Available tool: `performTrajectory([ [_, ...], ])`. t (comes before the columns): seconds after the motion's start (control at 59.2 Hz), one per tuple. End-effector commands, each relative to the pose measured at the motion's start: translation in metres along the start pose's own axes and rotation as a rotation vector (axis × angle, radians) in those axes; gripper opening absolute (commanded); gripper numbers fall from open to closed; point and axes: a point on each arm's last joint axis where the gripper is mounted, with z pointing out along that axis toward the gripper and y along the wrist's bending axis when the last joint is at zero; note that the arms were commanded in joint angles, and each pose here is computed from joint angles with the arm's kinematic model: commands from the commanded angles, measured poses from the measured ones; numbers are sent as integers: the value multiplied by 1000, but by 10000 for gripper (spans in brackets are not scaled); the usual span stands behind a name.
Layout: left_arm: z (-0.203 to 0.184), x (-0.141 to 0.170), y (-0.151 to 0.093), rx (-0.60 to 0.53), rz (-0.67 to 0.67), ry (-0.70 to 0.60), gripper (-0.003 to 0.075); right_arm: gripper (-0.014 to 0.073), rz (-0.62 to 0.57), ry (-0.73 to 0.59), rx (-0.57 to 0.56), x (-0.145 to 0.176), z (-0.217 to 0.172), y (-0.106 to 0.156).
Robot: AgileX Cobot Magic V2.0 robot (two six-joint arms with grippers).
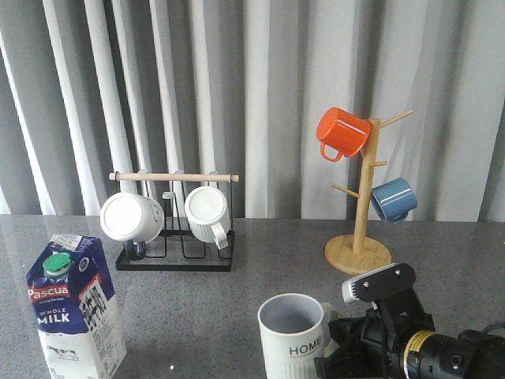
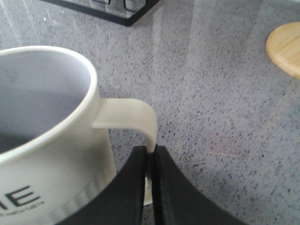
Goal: Place milk next to cup
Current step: 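Slide the white mug with the right gripper toward the table center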
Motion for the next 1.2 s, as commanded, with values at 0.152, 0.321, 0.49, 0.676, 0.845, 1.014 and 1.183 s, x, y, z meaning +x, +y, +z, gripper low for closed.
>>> performTrajectory([
  [0.152, 2, -12, -7, 42, -5, -52, 363, 8, -4, -44, 13, -17, -6, 0],
  [0.321, 2, -12, -7, 42, -5, -52, 363, 20, -12, -35, 18, -16, -6, 0],
  [0.49, 2, -12, -7, 42, -5, -52, 363, 55, 4, -30, 19, -15, -6, -1],
  [0.676, 2, -12, -7, 42, -5, -52, 363, 133, 11, 5, 48, -12, -6, -3],
  [0.845, 2, -12, -7, 42, -5, -52, 363, 228, 8, 20, 61, -11, -6, -4],
  [1.014, 2, -12, -7, 42, -5, -52, 363, 330, 16, 17, 70, -13, -10, -5],
  [1.183, 2, -12, -7, 42, -5, -52, 363, 362, -10, 45, 127, -19, -26, -1],
])
